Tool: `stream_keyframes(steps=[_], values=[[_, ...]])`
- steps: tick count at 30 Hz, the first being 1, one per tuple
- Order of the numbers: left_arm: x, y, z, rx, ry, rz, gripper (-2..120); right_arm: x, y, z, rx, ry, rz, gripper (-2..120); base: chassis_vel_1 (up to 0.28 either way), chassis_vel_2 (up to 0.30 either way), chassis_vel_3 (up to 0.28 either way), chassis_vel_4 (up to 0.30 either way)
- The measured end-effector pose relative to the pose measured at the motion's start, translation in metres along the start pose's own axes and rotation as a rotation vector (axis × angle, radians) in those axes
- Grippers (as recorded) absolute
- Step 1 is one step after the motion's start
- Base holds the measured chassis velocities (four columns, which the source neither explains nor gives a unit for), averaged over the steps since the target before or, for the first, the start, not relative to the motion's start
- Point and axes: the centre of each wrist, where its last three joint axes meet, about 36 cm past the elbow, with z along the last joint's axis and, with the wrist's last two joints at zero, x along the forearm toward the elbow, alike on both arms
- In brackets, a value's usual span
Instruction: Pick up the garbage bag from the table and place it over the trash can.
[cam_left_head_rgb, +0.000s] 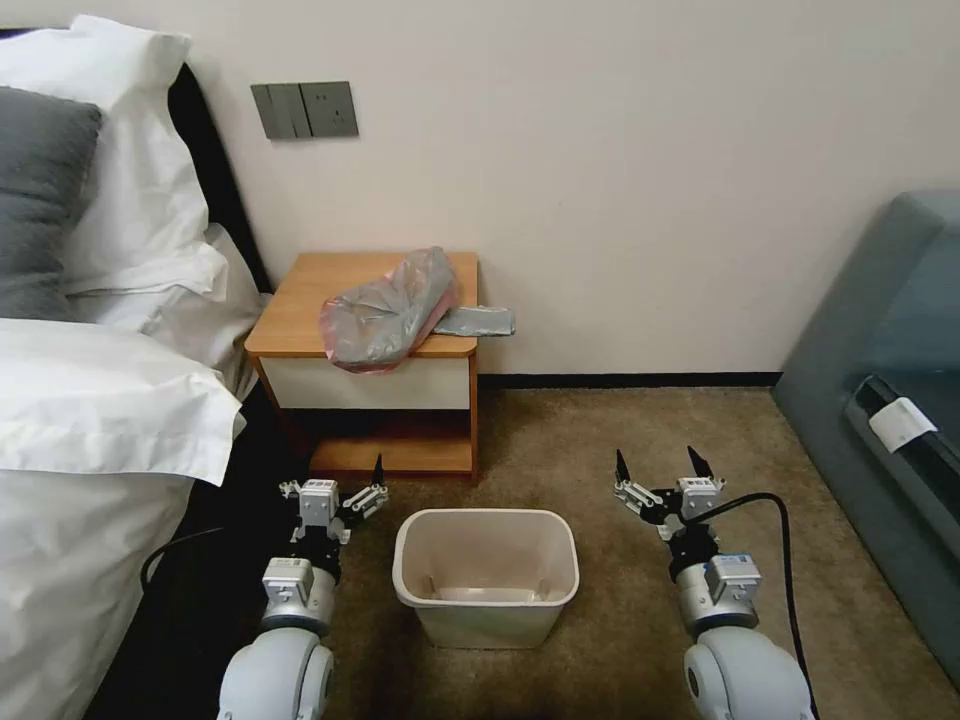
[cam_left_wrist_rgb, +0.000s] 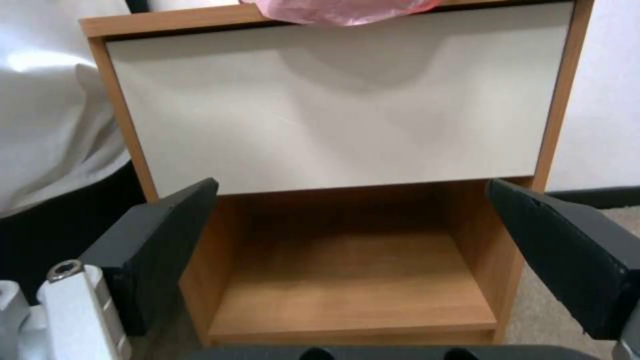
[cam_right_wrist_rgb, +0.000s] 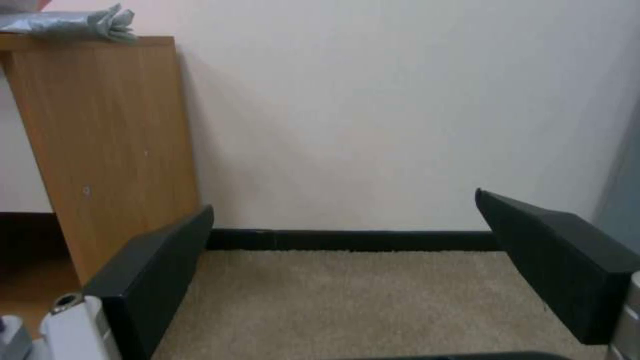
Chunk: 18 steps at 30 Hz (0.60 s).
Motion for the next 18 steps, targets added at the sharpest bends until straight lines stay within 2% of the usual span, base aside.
stream_keyframes(steps=[13,18], values=[[0.0,0.0,0.0,0.0,0.0,0.0,100,0.0,0.0,0.0,0.0,0.0,0.0,100,0.0,0.0,0.0,0.0],[0.004,0.002,-0.006,0.009,-0.004,-0.003,100,0.007,0.006,-0.014,-0.013,-0.014,-0.004,100,0.0,0.0,0.0,0.0]])
